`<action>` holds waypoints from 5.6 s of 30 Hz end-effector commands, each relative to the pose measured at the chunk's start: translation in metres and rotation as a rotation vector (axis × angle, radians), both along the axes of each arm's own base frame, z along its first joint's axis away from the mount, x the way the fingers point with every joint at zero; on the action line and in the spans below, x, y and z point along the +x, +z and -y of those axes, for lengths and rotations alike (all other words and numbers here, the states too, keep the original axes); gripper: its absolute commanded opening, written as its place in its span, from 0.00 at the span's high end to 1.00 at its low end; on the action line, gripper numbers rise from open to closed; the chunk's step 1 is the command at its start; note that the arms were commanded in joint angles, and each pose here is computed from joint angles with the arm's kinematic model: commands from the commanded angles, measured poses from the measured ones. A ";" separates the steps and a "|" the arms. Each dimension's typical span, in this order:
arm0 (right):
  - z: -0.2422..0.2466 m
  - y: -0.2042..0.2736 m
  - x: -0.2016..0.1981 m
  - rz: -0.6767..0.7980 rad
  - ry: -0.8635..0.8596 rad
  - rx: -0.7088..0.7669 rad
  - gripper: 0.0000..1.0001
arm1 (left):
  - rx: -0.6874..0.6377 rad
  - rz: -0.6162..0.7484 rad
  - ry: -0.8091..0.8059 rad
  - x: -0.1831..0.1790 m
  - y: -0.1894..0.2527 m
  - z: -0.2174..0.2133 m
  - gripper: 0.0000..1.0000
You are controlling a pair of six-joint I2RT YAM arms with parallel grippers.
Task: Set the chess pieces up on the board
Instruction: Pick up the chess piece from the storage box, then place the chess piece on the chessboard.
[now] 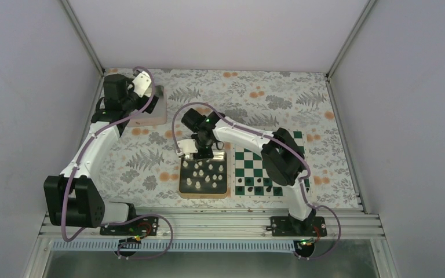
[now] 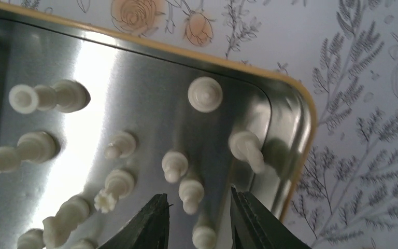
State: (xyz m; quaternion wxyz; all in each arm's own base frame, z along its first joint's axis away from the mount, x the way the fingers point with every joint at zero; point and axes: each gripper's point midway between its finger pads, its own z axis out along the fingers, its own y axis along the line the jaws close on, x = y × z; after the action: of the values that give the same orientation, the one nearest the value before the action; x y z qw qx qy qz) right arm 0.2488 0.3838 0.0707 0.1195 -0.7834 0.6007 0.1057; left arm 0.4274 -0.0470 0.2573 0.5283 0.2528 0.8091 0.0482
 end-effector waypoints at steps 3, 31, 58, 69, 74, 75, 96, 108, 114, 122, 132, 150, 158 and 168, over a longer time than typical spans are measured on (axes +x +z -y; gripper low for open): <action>-0.028 0.003 -0.010 0.021 0.083 0.049 0.67 | 0.009 0.032 -0.004 -0.002 0.006 -0.003 0.00; -0.025 0.002 0.010 0.326 0.269 -0.018 0.68 | 0.004 0.037 -0.002 -0.004 0.007 -0.005 0.00; -0.029 0.014 -0.008 0.242 0.291 -0.045 0.68 | -0.001 0.028 -0.026 -0.004 0.004 -0.002 0.00; -0.008 0.006 -0.035 0.073 0.275 -0.082 0.71 | -0.008 0.019 -0.039 -0.007 0.003 0.000 0.00; -0.008 -0.007 -0.034 0.064 0.265 -0.096 0.71 | -0.009 0.019 -0.040 -0.007 0.003 0.001 0.00; -0.007 -0.010 -0.034 0.066 0.264 -0.098 0.71 | -0.008 0.019 -0.040 -0.007 0.003 0.000 0.00; -0.006 -0.036 -0.006 0.050 0.213 -0.113 0.73 | 0.001 0.000 -0.040 -0.003 -0.006 0.000 0.00; -0.011 -0.023 -0.010 0.021 0.215 -0.075 0.87 | -0.001 -0.002 -0.042 -0.002 -0.006 0.000 0.00; -0.010 -0.017 -0.014 -0.002 0.219 -0.063 0.93 | -0.001 -0.002 -0.042 -0.003 -0.006 0.000 0.00; -0.009 0.006 -0.005 0.003 0.186 -0.024 0.96 | -0.002 0.004 -0.041 -0.005 -0.002 0.000 0.00; 0.034 0.070 0.070 0.084 -0.015 0.036 0.95 | -0.002 0.009 -0.042 -0.005 0.000 0.000 0.00; 0.155 -0.006 0.124 -0.053 -0.292 -0.123 0.94 | -0.004 -0.002 -0.046 -0.004 -0.004 0.001 0.00; 0.170 -0.039 0.114 -0.098 -0.318 -0.211 0.92 | -0.006 -0.007 -0.050 -0.004 -0.005 0.002 0.00; 0.181 -0.053 0.115 -0.101 -0.343 -0.267 0.91 | -0.006 -0.007 -0.049 -0.004 -0.005 0.002 0.00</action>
State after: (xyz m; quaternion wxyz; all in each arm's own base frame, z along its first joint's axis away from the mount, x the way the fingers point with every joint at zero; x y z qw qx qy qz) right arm 0.3638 0.2089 0.0278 0.0161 -0.6790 0.7321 0.0526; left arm 0.4228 -0.0476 0.2538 0.5271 0.2670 0.8059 0.0370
